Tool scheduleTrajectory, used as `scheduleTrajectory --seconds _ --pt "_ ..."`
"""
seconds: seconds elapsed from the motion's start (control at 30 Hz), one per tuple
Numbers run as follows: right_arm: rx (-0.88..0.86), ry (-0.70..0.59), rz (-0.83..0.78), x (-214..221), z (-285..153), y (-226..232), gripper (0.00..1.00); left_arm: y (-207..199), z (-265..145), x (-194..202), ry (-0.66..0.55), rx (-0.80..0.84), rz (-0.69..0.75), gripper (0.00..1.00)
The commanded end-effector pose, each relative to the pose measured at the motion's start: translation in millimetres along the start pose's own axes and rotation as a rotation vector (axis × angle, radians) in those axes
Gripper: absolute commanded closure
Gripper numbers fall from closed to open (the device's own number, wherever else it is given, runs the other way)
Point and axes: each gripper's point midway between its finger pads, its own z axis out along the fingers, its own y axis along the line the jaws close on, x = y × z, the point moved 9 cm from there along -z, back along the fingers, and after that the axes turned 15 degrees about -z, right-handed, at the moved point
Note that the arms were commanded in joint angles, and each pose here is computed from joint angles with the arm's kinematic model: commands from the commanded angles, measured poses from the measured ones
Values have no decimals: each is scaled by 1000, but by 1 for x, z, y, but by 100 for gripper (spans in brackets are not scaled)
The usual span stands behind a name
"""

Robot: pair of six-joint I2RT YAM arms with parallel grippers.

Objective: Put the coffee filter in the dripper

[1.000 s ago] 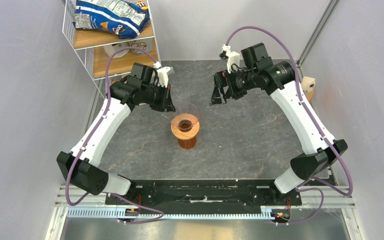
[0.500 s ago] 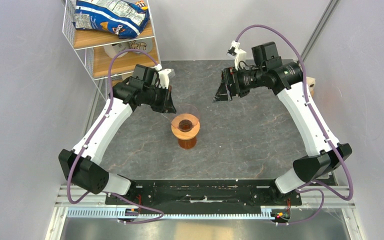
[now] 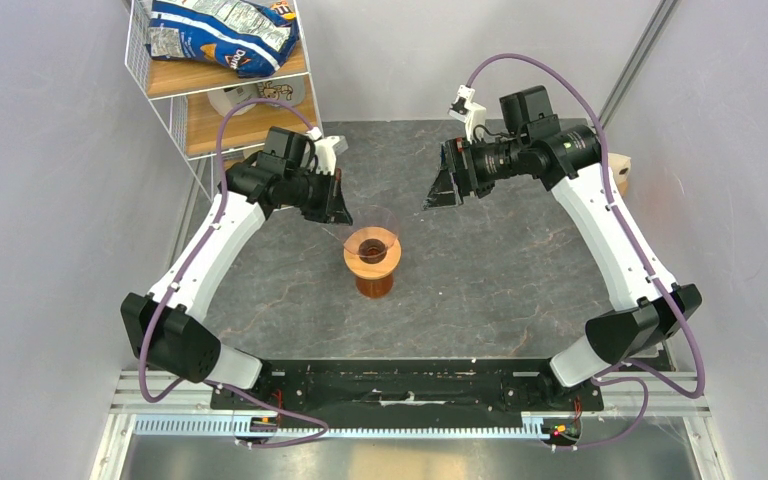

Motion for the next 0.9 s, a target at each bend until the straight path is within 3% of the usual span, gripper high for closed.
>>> scheduleTrajectory --seconds 0.0,0.87 --pt "-29 -5 -15 0 2 -1 3 -7 -9 -12 -57 33 13 98" --pt "-50 24 27 3 11 -7 3 -8 -17 -14 -33 27 36 98"
